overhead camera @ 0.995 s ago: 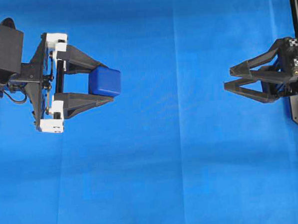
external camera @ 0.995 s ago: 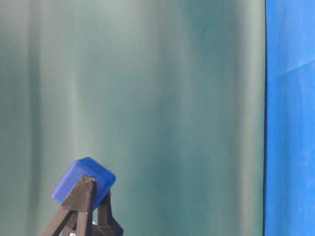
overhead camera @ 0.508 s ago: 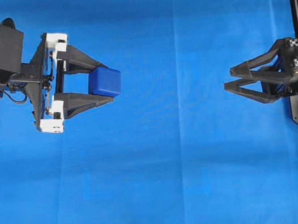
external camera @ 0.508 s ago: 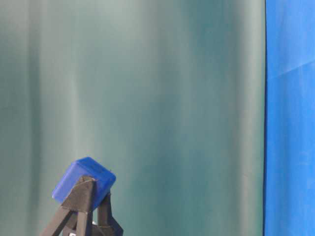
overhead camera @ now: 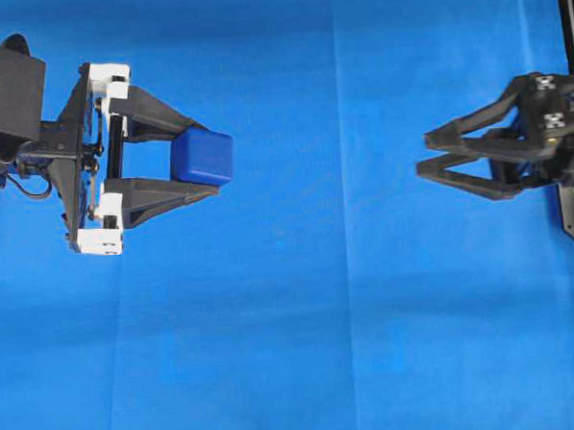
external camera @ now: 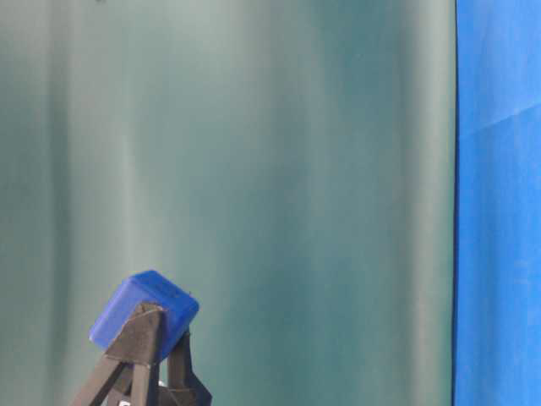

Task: Handover the blue block to the right arm after grasping it with the left arm, then place it in the designated position.
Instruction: 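Move the right gripper to the cube held by the left gripper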

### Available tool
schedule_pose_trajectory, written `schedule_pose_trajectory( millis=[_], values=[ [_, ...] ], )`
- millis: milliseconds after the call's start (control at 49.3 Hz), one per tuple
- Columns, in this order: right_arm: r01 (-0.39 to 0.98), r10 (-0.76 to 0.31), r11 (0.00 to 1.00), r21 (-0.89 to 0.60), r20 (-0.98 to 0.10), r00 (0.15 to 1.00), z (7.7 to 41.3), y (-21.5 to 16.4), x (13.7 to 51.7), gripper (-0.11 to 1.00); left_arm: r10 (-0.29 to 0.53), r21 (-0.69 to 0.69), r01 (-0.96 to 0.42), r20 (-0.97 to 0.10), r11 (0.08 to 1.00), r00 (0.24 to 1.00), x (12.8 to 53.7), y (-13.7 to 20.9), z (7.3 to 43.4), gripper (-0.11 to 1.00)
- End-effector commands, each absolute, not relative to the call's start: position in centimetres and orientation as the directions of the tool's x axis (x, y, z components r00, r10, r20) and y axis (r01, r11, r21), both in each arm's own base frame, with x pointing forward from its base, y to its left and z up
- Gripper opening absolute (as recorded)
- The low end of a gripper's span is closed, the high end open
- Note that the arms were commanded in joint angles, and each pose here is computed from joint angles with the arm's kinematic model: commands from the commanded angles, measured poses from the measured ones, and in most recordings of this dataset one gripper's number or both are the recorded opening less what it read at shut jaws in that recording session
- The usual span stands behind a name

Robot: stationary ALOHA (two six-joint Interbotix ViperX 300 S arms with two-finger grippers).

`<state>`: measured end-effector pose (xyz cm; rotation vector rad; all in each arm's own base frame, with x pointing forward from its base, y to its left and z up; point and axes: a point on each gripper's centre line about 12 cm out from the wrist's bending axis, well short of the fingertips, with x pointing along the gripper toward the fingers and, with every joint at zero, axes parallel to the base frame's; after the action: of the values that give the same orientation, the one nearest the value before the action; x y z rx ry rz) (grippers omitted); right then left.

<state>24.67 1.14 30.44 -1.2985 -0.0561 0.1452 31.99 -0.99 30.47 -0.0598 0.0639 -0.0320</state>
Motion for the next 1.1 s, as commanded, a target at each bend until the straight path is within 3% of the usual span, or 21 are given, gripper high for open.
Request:
schedule_pose_trajectory(
  millis=[0,751,1076],
  values=[
    [-0.048,0.149,0.269,-0.962,-0.008,0.989,32.0,1.2,25.8,0.94,-0.030,-0.062,0.029,-0.026,0.998,0.999,32.1,-0.9,31.6,0.49],
    [-0.097,0.154,0.271,-0.958,-0.056,0.986,33.7,0.8,39.2,0.94,-0.030,-0.064,0.028,-0.032,0.998,0.999,32.1,-0.9,31.5,0.49],
    [-0.097,0.138,0.269,-0.958,-0.062,0.989,34.0,0.5,43.3,0.94,-0.030,-0.064,0.028,-0.034,0.998,0.999,32.1,-0.9,31.5,0.49]
  ],
)
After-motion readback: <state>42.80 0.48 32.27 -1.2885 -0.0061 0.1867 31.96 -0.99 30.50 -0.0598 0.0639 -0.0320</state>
